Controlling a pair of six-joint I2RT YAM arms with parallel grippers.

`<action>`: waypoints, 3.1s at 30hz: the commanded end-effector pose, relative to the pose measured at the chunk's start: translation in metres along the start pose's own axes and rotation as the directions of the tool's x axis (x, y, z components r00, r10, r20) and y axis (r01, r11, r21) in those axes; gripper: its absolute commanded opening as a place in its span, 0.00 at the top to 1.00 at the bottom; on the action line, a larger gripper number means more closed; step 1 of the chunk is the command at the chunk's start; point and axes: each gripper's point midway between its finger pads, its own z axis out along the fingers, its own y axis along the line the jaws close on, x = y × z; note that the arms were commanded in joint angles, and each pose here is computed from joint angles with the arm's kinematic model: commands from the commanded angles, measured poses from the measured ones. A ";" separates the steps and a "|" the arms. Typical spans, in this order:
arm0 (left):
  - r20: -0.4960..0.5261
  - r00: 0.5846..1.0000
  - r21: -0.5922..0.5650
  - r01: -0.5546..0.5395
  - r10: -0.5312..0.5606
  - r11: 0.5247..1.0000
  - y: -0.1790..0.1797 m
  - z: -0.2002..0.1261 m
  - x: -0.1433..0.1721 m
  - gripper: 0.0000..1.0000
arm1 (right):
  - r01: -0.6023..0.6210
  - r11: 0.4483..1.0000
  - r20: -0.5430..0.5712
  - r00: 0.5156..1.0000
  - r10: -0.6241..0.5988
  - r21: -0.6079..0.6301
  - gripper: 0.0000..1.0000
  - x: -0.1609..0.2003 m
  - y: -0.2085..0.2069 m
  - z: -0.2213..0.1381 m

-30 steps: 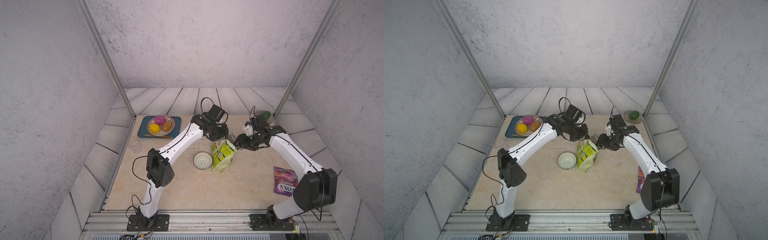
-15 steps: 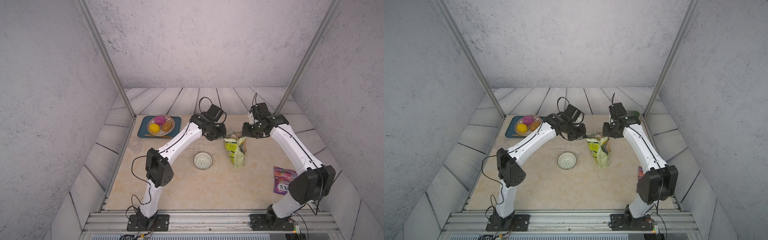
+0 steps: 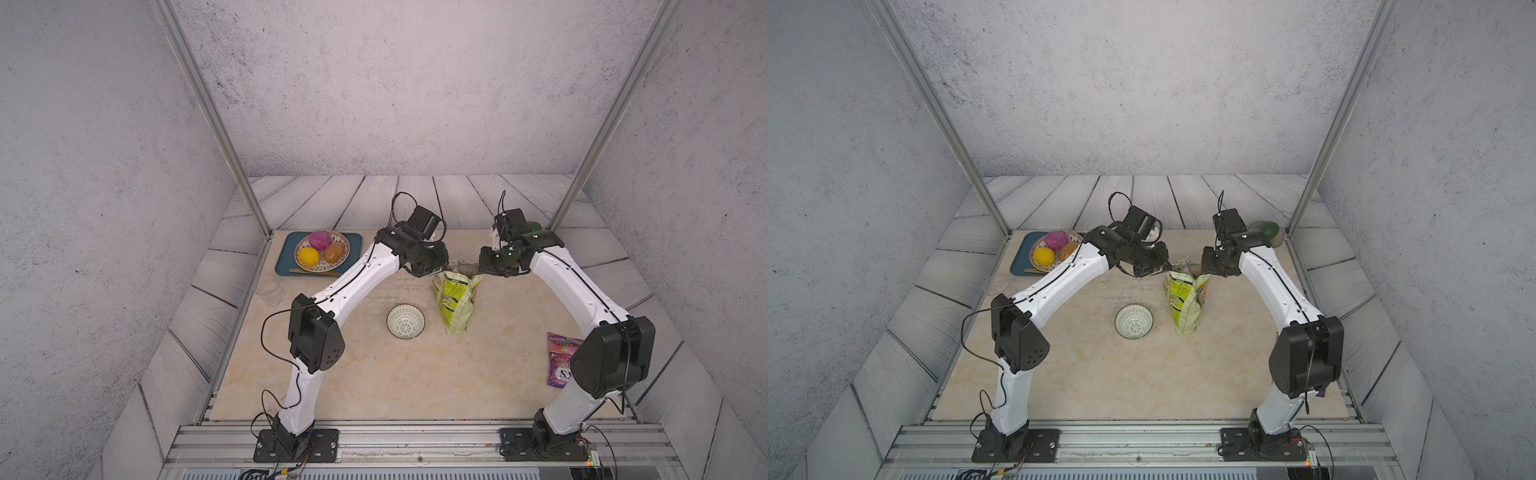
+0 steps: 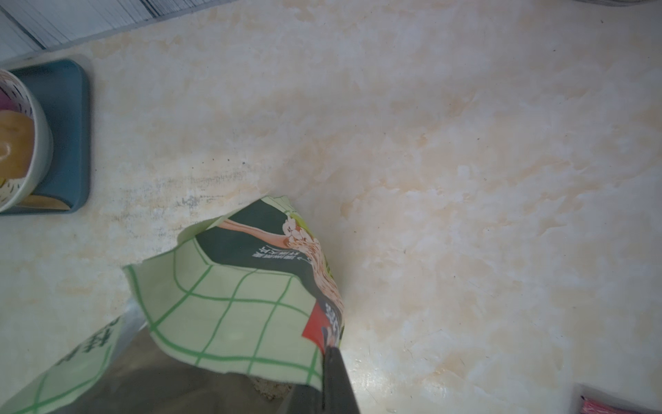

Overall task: Pour the oats into the breakfast bowl
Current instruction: Open the oats bag at the center of the board, then pick up the oats bag from the center of the board, then pour the oats into the bowl.

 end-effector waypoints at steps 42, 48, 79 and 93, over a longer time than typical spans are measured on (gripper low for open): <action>-0.054 0.997 0.064 0.058 -0.054 0.996 -0.001 -0.012 0.009 1.00 | 0.056 0.963 0.428 0.901 0.065 -0.263 0.01 0.118 0.037 0.118; -0.065 0.996 0.053 0.069 -0.065 0.996 0.001 -0.010 0.011 1.00 | 0.056 0.960 0.451 0.889 0.076 -0.274 0.08 0.116 0.042 0.137; 0.242 0.970 -0.073 0.049 -0.030 0.996 0.073 -0.125 -0.019 0.56 | 0.549 0.834 0.275 0.795 -0.541 0.052 1.00 0.102 0.021 -0.067; 0.095 0.996 -0.025 -0.001 0.004 1.000 0.100 -0.109 0.026 0.56 | 0.762 0.647 0.029 0.647 -0.762 -0.011 1.00 0.140 0.015 -0.094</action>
